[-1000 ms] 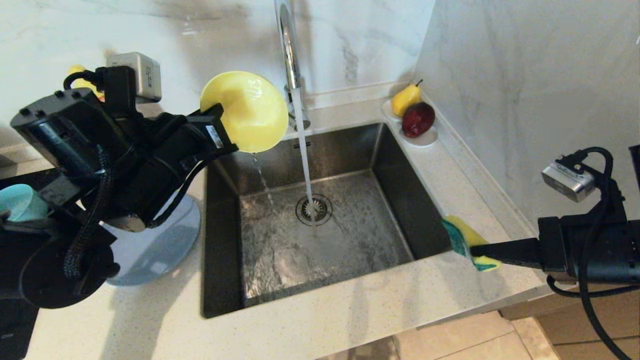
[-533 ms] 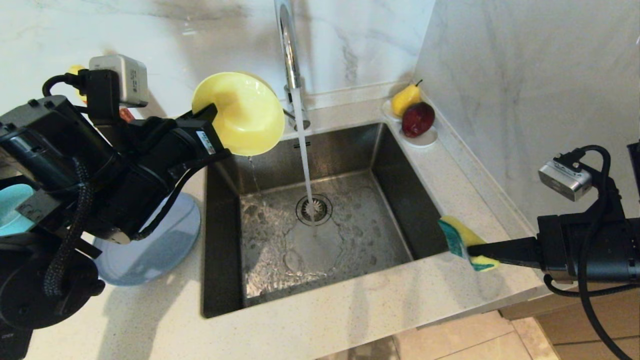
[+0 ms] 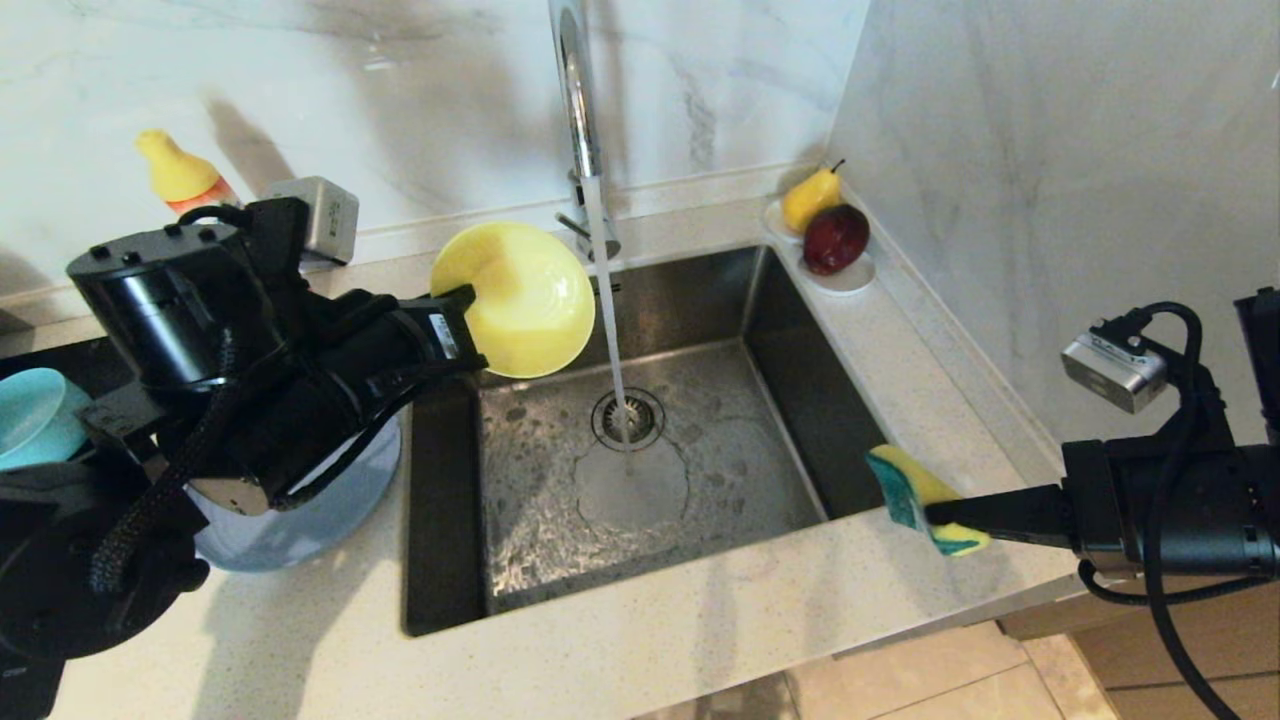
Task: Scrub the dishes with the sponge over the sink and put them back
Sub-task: Wipe the bowl
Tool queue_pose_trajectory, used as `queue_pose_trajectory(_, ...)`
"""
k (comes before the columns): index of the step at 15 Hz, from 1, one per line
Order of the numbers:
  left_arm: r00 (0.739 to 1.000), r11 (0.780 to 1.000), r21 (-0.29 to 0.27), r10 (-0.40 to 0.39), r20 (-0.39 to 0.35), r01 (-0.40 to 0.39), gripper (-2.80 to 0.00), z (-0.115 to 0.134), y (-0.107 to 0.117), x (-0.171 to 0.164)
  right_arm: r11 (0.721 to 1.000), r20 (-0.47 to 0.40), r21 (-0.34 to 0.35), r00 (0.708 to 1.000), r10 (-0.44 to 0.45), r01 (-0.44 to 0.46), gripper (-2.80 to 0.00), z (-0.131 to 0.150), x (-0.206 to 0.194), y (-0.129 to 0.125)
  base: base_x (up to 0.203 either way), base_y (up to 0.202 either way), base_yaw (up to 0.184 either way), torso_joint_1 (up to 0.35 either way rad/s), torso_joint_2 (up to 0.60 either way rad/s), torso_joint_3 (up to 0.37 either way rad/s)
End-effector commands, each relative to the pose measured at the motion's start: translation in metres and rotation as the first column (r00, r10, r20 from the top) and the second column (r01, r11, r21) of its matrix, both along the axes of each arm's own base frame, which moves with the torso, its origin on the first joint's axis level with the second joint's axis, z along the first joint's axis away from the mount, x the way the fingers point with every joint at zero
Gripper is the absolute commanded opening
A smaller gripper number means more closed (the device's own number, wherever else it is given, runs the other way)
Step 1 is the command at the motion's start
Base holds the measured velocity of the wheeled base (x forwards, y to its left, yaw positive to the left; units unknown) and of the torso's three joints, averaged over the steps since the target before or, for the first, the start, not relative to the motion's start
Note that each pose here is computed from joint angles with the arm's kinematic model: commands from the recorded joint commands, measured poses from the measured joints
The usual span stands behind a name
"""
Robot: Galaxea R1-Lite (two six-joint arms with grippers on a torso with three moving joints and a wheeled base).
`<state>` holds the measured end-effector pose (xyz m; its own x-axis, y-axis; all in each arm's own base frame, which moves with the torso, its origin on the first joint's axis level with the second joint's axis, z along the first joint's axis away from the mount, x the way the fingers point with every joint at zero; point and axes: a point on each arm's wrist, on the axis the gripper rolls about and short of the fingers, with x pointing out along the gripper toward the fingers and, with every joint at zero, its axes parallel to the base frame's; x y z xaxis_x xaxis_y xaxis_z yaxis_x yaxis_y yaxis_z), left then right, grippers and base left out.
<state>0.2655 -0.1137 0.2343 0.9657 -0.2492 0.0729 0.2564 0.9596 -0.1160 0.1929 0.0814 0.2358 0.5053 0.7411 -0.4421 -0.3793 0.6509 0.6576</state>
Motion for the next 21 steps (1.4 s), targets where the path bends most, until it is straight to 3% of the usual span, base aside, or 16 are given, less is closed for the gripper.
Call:
queue_pose_trajectory(1, 0.955, 0.999, -0.036, -0.043, -0.293, 0.034, -2.80, -0.005, 0.000, -0.007, 1.000, 0.018, 0.010, 1.000, 0.006, -0.006, -2.80, 0.006, -0.005, -0.001, 0.000, 0.000, 0.000, 0.000, 0.00, 0.000)
queue_pose_trajectory(3, 0.898, 0.986, -0.150, -0.127, -0.421, 0.069, -2.80, 0.008, -0.004, -0.013, 1.000, 0.040, 0.017, 0.999, 0.010, -0.011, -2.80, 0.012, -0.009, -0.002, 0.000, 0.000, 0.000, 0.000, 0.00, 0.000)
queue_pose_trajectory(4, 0.880, 0.982, -0.159, -0.167, -0.444, 0.105, -2.80, 0.007, -0.009, -0.017, 1.000, 0.046, 0.019, 0.999, 0.013, -0.014, -2.80, 0.015, -0.011, -0.003, 0.000, 0.000, 0.000, 0.000, 0.00, 0.000)
queue_pose_trajectory(6, 0.866, 0.979, -0.153, -0.194, -0.462, 0.138, -2.80, 0.004, -0.019, -0.020, 0.999, 0.073, 0.029, 0.997, 0.031, -0.033, -2.80, 0.020, -0.013, 0.000, 0.000, 0.000, 0.000, 0.000, 0.00, 0.000)
queue_pose_trajectory(8, 0.824, 0.973, -0.135, -0.229, -0.518, 0.186, -2.80, -0.011, -0.040, -0.021, 0.996, 0.098, 0.053, 0.993, 0.071, -0.077, -2.80, 0.028, -0.017, 0.002, 0.000, 0.000, 0.000, 0.000, 0.00, 0.000)
queue_pose_trajectory(12, 0.798, 0.967, -0.139, -0.254, -0.546, 0.212, -2.80, -0.019, -0.051, -0.026, 0.991, 0.123, 0.071, 0.987, 0.103, -0.112, -2.80, 0.038, -0.020, 0.004, 0.000, 0.000, 0.000, 0.000, 0.00, 0.000)
queue_pose_trajectory(13, 0.782, 0.966, -0.127, -0.259, -0.567, 0.227, -2.80, -0.027, -0.059, -0.027, 0.989, 0.140, 0.076, 0.983, 0.118, -0.130, -2.80, 0.042, -0.024, 0.005, 0.000, 0.000, 0.000, 0.000, 0.00, 0.000)
queue_pose_trajectory(16, 0.782, 0.980, -0.074, -0.193, -0.593, 0.186, -2.80, -0.044, -0.075, -0.020, 0.981, 0.163, 0.085, 0.974, 0.159, -0.175, -2.80, 0.048, -0.028, 0.012, 0.000, 0.000, 0.000, 0.000, 0.00, 0.000)
queue_pose_trajectory(19, 0.783, 0.984, -0.112, -0.180, -0.595, 0.141, -2.80, -0.045, -0.085, -0.012, 0.967, 0.180, 0.090, 0.959, 0.218, -0.237, -2.80, 0.056, -0.029, 0.025, 0.000, 0.000, 0.000, 0.000, 0.00, 0.000)
queue_pose_trajectory(21, 0.799, 0.986, -0.129, -0.163, -0.579, 0.107, -2.80, -0.040, -0.087, -0.008, 0.958, 0.170, 0.088, 0.952, 0.256, -0.273, -2.80, 0.056, -0.022, 0.038, 0.000, 0.000, 0.000, 0.000, 0.00, 0.000)
